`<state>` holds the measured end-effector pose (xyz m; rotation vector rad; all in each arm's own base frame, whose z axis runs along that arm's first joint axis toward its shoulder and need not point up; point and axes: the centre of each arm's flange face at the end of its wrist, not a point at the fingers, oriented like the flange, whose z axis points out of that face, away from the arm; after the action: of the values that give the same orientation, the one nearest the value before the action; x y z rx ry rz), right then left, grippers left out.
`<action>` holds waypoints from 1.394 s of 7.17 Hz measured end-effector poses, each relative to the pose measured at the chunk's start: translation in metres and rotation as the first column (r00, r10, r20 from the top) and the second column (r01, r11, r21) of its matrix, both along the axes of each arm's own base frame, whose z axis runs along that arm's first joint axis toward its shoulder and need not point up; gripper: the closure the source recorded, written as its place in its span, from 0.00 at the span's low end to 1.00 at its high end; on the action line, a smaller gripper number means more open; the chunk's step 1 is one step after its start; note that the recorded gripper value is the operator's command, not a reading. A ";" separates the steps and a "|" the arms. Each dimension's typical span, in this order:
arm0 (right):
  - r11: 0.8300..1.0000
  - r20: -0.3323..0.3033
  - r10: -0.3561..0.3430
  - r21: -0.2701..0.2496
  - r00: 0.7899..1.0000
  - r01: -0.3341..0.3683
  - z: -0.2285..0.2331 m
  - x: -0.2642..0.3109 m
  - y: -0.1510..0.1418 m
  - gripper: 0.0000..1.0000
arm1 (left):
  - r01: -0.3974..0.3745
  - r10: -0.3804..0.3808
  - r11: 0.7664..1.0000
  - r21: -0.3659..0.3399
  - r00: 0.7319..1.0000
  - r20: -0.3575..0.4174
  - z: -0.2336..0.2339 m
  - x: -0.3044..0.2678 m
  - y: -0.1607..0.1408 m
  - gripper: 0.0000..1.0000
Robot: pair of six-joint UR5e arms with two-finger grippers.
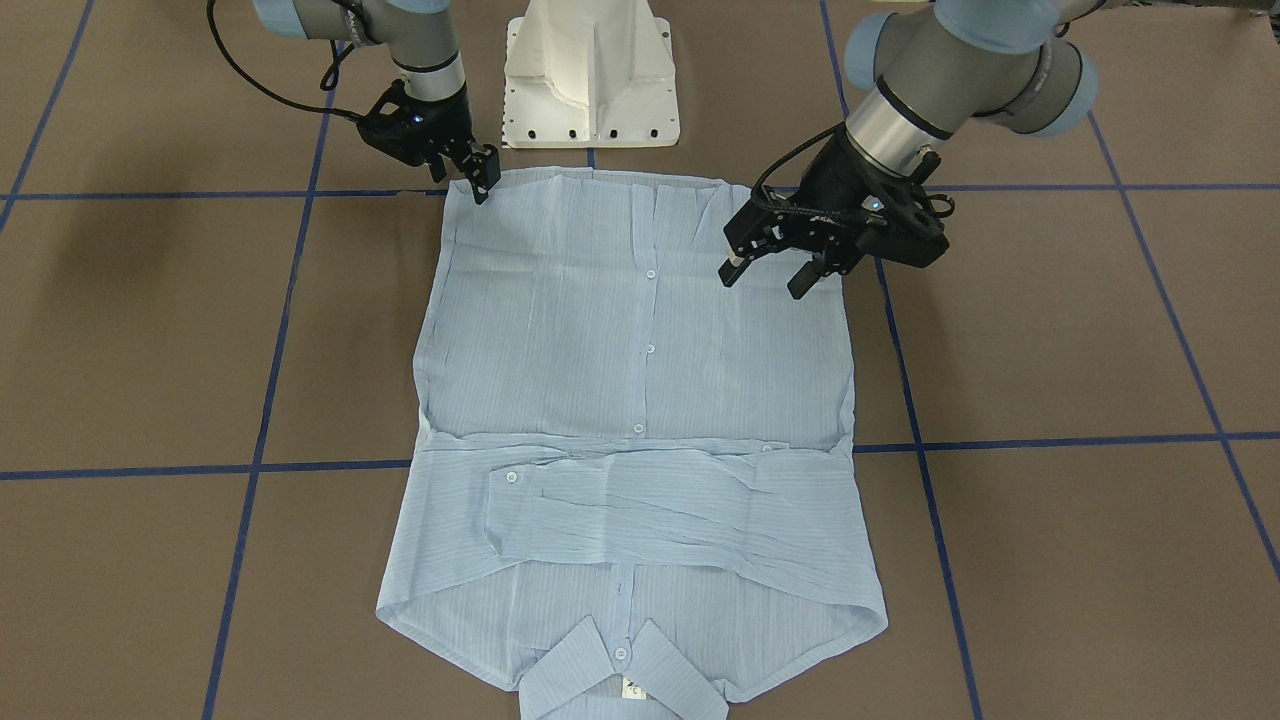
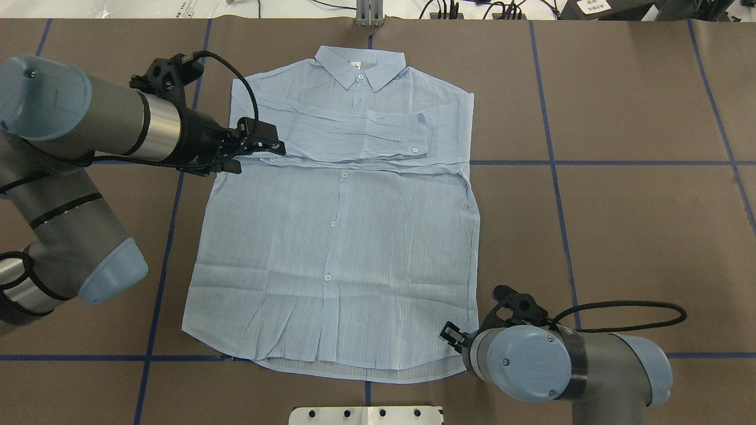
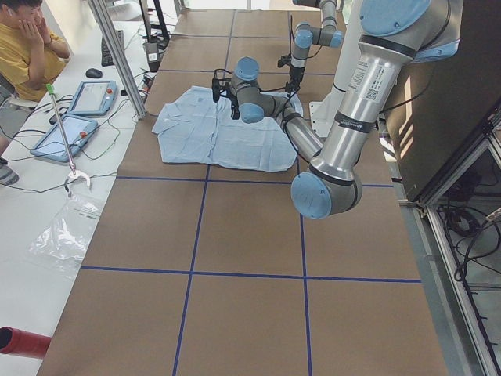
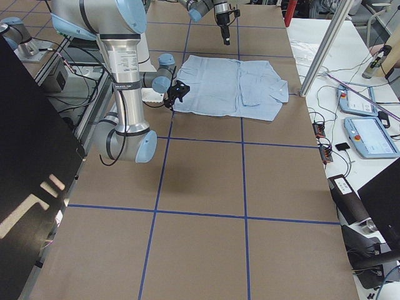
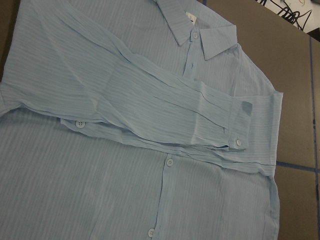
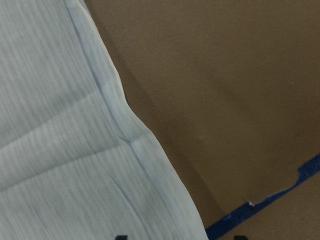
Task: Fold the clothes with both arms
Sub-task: 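Release the sleeve and move both grippers to the hem corners nearest the robot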
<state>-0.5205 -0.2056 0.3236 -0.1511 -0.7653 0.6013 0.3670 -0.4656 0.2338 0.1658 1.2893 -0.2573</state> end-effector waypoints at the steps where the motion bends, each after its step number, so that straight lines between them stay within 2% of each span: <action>1: 1.000 -0.005 -0.002 -0.001 1.000 0.002 0.003 0.000 0.001 0.51 | 0.000 0.000 1.000 -0.001 1.000 0.001 0.000 0.000 0.000 0.01; 2: 1.000 -0.011 -0.004 -0.001 1.000 0.004 0.006 0.000 0.003 0.78 | 0.000 0.000 1.000 -0.002 1.000 0.002 0.001 0.001 0.000 0.01; 3: 1.000 -0.015 -0.007 -0.002 1.000 0.007 0.008 -0.001 0.004 1.00 | 0.000 0.000 1.000 -0.003 1.000 0.003 0.001 0.001 -0.001 0.01; 7: 1.000 -0.008 -0.006 -0.003 1.000 0.006 0.005 0.002 0.002 1.00 | -0.003 0.005 0.999 -0.049 0.999 0.043 0.039 -0.010 0.014 0.00; 8: 1.000 0.000 -0.002 -0.003 1.000 0.002 0.002 0.007 0.000 1.00 | -0.016 0.020 0.997 -0.075 0.998 0.056 0.056 -0.014 0.032 0.00; 10: 1.000 0.008 -0.001 -0.010 1.000 0.001 0.003 0.034 0.000 1.00 | -0.057 0.072 0.986 -0.158 0.993 0.094 0.088 -0.004 0.103 0.01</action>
<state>-0.4869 -0.2056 0.3270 -0.1633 -0.7700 0.6037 0.3632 -0.3630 0.3221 0.0037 1.1688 -0.2896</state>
